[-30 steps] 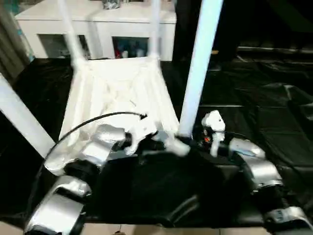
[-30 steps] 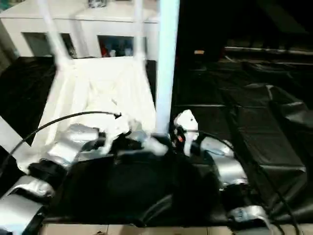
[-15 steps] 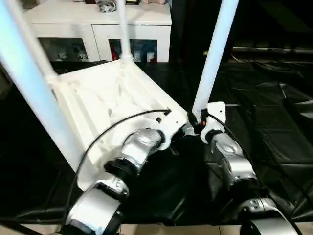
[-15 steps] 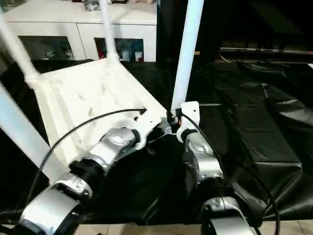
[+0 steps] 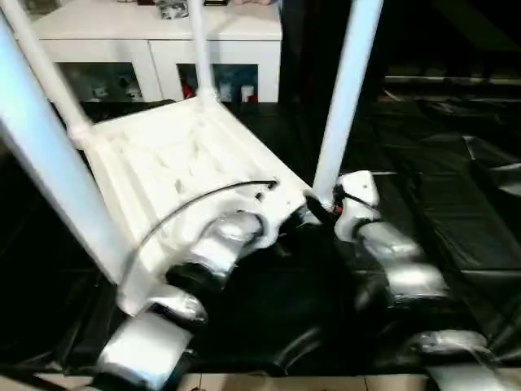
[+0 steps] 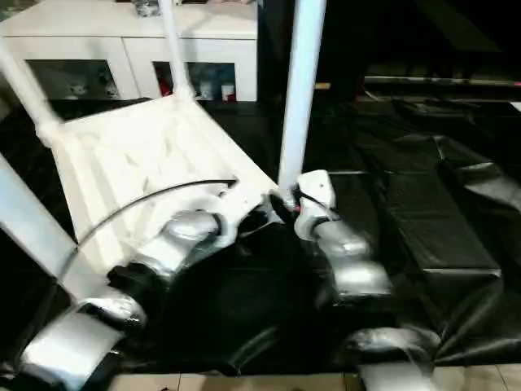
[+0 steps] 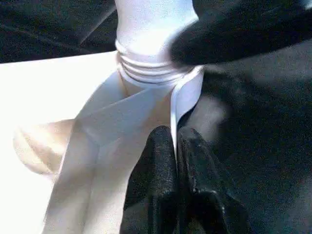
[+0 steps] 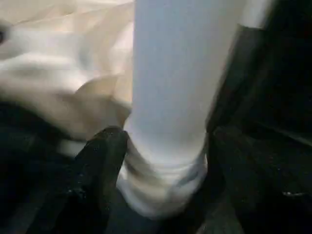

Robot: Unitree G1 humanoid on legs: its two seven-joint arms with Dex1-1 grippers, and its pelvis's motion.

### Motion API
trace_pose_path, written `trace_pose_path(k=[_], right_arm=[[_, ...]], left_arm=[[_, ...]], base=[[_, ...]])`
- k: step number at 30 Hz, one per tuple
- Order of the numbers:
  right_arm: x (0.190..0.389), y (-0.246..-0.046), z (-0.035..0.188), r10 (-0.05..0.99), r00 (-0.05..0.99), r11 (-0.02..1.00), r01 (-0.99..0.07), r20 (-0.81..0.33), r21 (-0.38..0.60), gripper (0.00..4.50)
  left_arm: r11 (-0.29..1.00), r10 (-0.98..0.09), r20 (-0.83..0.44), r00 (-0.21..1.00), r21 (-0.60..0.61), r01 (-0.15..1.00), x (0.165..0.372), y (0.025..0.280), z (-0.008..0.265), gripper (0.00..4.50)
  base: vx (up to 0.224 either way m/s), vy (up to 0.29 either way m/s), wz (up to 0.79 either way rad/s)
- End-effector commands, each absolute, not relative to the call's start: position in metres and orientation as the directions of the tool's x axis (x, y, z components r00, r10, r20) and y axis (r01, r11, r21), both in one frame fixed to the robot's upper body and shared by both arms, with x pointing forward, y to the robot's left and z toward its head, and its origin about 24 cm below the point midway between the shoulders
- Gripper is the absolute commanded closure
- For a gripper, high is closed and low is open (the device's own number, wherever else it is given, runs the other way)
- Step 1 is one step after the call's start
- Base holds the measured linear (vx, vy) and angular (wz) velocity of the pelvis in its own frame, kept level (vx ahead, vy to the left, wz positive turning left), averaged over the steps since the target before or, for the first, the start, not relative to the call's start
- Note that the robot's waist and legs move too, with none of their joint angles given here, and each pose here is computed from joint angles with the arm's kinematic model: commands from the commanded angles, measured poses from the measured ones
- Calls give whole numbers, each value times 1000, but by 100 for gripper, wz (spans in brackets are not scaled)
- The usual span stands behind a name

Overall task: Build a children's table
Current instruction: Rotate leg to tighten

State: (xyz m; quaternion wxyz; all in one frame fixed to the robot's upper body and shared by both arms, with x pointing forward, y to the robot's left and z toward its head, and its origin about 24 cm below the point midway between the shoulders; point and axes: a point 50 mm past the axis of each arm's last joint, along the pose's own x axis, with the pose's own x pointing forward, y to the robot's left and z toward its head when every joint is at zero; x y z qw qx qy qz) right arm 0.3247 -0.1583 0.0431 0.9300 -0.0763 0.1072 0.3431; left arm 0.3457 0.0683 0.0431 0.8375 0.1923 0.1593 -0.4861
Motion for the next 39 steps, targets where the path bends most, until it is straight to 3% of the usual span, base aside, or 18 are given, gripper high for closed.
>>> trace_pose_path(k=[1, 6, 11, 20, 26, 37, 39], right_arm=[[318, -155, 49, 715, 651, 660, -749, -255, -60, 134], [309, -163, 51, 792, 541, 553, -832, -283, -44, 134], [305, -160, 53, 836, 464, 482, -876, -294, -11, 134], [302, -152, 47, 855, 396, 414, -910, -335, -18, 134], [302, -152, 46, 858, 383, 405, -914, -341, -6, 182], [303, -150, 42, 854, 378, 401, -916, -359, -10, 186], [305, -151, 40, 838, 420, 451, -892, -347, 9, 186]], left_arm=[[367, -806, -444, 392, 146, 919, 340, 70, 44, 450], [199, -872, -442, 210, 72, 977, 328, 79, 47, 450], [113, -898, -427, 105, 7, 994, 320, 84, 48, 450], [90, -900, -428, 83, 3, 996, 317, 89, 48, 450], [95, -898, -431, 88, 5, 996, 318, 89, 49, 450], [111, -892, -439, 106, 13, 994, 318, 91, 48, 450], [161, -884, -441, 157, 29, 986, 321, 92, 47, 450]], base=[[0, 0, 0], [0, 0, 0], [0, 0, 0], [0, 0, 0], [0, 0, 0], [0, 0, 0], [0, 0, 0]])
